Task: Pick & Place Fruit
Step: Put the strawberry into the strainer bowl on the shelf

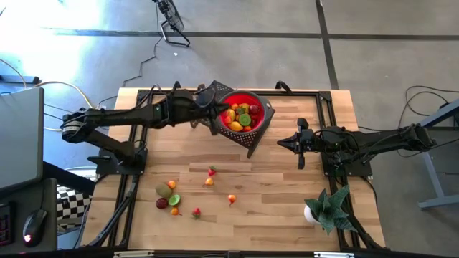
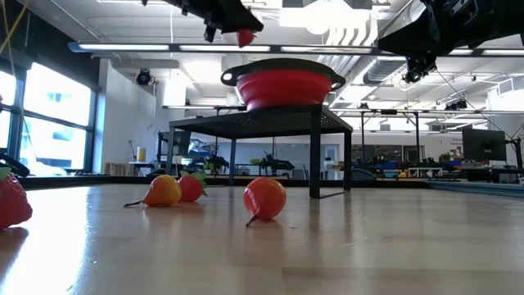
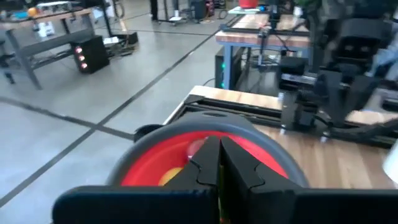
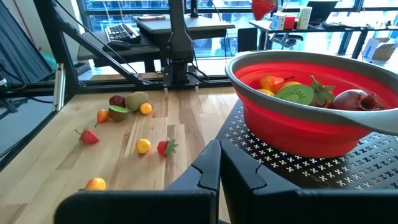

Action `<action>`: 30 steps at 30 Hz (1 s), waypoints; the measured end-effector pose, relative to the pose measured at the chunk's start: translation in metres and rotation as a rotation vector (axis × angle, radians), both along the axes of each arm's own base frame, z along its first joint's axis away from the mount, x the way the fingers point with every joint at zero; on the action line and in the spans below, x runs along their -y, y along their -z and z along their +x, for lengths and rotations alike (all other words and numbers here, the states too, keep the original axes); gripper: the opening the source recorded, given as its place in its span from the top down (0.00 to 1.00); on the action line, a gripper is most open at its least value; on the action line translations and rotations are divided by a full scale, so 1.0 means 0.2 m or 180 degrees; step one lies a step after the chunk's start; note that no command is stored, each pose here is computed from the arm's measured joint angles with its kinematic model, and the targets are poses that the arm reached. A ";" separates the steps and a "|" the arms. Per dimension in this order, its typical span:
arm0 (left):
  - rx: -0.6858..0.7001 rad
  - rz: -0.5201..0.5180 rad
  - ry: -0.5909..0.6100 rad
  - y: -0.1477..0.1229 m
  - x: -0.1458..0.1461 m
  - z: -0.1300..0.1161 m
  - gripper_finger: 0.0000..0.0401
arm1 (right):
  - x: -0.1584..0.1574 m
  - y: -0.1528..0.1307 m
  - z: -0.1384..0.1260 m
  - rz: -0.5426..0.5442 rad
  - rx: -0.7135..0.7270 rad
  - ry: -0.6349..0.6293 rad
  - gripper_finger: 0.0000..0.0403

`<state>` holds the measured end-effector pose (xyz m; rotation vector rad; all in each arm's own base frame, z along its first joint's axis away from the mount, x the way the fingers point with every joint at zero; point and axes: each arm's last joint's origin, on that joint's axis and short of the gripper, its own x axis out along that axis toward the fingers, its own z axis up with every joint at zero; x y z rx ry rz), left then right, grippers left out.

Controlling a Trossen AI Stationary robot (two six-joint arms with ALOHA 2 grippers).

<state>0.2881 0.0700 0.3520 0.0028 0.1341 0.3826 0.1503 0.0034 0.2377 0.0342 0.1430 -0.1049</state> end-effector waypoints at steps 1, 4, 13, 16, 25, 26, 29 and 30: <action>0.0007 -0.0027 -0.0029 0.01 -0.01 0.01 1.00 | 0.00 0.00 0.00 -0.0002 0.0000 0.0000 0.99; -0.0079 -0.0077 0.0000 0.03 -0.04 0.06 1.00 | 0.00 0.00 0.00 -0.0004 0.0000 0.0000 0.99; -0.0696 -0.0205 -0.0171 0.02 -0.15 0.29 1.00 | 0.00 0.00 0.00 -0.0006 -0.0016 0.0000 0.99; -0.0817 -0.0244 -0.0252 0.00 -0.20 0.34 1.00 | 0.00 0.01 0.00 -0.0007 -0.0047 -0.0001 0.99; -0.1167 -0.0332 -0.0425 0.08 -0.27 0.40 1.00 | 0.00 0.03 0.03 -0.0016 -0.0157 0.0011 0.99; -0.1248 -0.0346 -0.0446 0.09 -0.27 0.40 1.00 | 0.00 0.03 0.03 -0.0018 -0.0170 0.0011 0.99; -0.1384 -0.0338 -0.0544 0.11 -0.27 0.39 1.00 | 0.00 0.04 0.03 -0.0071 -0.0201 0.0001 0.99; -0.1404 -0.0352 -0.0551 0.11 -0.27 0.39 1.00 | 0.00 0.04 0.04 -0.0078 -0.0203 0.0002 0.99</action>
